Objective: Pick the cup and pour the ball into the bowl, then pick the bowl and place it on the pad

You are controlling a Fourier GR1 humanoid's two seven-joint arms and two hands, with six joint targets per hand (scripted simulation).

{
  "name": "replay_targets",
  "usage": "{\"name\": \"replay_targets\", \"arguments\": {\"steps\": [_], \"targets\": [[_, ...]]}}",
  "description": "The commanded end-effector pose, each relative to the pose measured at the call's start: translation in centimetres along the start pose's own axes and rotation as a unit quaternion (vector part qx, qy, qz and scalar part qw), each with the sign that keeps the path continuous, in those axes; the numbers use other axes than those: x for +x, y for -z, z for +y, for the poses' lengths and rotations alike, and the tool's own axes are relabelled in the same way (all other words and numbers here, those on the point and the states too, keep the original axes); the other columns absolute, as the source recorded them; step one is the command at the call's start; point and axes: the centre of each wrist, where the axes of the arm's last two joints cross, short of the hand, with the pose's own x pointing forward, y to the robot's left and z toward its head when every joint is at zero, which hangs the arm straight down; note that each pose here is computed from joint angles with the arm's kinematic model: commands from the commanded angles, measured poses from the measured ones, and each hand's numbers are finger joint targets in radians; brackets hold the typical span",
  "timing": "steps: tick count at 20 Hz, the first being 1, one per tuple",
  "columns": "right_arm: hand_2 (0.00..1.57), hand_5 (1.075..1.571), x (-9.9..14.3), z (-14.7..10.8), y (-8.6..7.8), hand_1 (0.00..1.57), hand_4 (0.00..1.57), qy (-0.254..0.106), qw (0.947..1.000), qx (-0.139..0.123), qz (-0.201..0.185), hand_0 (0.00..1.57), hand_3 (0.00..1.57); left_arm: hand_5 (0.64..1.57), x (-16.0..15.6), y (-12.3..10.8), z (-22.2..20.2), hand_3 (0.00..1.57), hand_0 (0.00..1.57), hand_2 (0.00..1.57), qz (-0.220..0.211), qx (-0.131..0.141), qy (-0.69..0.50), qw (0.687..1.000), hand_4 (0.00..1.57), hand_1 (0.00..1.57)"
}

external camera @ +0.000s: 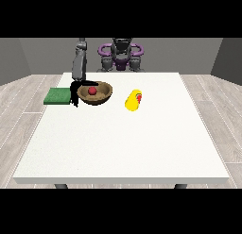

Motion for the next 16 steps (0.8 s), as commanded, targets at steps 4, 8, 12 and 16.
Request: {"name": "replay_targets", "arguments": {"steps": [4,8,12,16], "targets": [[0.0,1.482,-3.6,-1.4,-3.6,0.7,0.69,0.102,0.9869,-0.046,0.116,0.7,0.0,1.57,2.0,0.0,-0.4,0.0,0.0,0.0,-0.018,-0.007,-0.001,1.0,0.0,0.0],[1.57,1.569,-2.8,-2.4,-3.3,1.57,0.95,-0.024,0.9906,-0.048,0.125,1.57,1.11,1.571,2.5,0.8,-1.0,0.0,0.0,0.0,-0.023,-0.017,-0.015,0.999,0.0,0.0],[1.57,1.571,-1.1,-4.0,-2.0,1.57,1.03,-0.045,0.988,-0.079,0.124,1.57,1.57,1.571,2.7,0.4,-0.4,0.0,0.0,0.0,-0.019,-0.027,-0.014,0.999,0.0,0.0],[1.57,1.569,1.3,-6.7,-1.0,1.57,1.06,-0.078,0.9794,-0.105,0.154,1.57,1.53,1.571,-0.5,-1.2,1.3,0.0,0.0,0.0,0.028,0.002,-0.027,0.999,0.0,0.0]]}}
